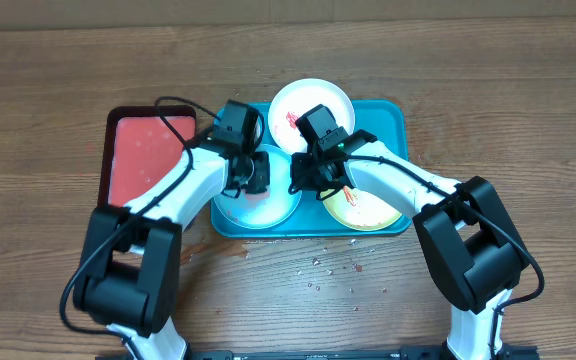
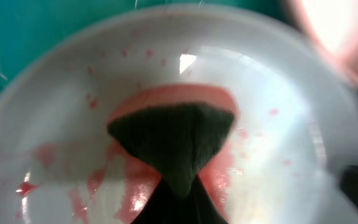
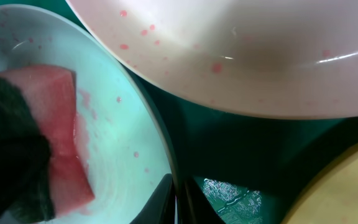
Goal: Clean dirty plates on tray and stack at the side
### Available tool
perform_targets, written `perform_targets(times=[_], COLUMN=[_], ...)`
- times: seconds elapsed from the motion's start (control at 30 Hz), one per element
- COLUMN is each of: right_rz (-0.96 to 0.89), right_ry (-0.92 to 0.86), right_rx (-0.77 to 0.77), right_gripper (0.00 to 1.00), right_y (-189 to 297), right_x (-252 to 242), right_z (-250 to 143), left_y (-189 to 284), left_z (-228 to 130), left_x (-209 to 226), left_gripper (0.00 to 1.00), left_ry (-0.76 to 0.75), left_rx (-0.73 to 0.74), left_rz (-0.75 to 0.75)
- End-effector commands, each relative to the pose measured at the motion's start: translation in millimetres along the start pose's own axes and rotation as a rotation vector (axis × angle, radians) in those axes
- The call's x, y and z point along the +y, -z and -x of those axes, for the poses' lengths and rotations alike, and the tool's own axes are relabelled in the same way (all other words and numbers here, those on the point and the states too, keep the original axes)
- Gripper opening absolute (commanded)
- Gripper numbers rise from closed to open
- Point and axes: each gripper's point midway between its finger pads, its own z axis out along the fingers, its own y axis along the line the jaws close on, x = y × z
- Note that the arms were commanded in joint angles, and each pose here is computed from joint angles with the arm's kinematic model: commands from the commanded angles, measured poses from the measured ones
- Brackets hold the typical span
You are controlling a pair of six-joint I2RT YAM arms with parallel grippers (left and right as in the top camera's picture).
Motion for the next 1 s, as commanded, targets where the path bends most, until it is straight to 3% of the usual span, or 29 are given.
perform_targets(times=[0.0,0.2,0.3,0.57,0.8,0.97], right_rz=[-0.005,-0.009,-0.008,0.009,0.059,0.063], right_ry=[-0.001,-0.003,-0.003,0.003,0.102,0.198], right_rx=[-0.002,0.004,0.004,-0.016,-0.122,-0.238], right_gripper=[0.07,0.07,0.05,0.04,0.04,0.04], right_y=[-1.3,-1.3,-1.3,3.4,45.2,82.4], right_x=[-0.3,-1.3,-1.2,5.2,33.5,50.5], right_z=[-0.5,-2.1,-1.9,4.7,29.3,54.9], left_y=[-14.8,1.0,13.3,52.3,167.6,221.5], left_z=[-9.8,1.6,2.8,39.4,92.3,91.9], left_x=[12.8,79.9,97.5,73.8,71.6,113.3], left_gripper=[0.04,0.04,0.04,0.04,0.04,0.04], left_ry=[0.028,0.013,0.005,0.068,0.256,0.370], left_rx=[0.034,-0.051,-0.053,-0.104,-0.370,-0.454], left_rz=[0.048,0.429,0.540,0.471,0.389,0.370])
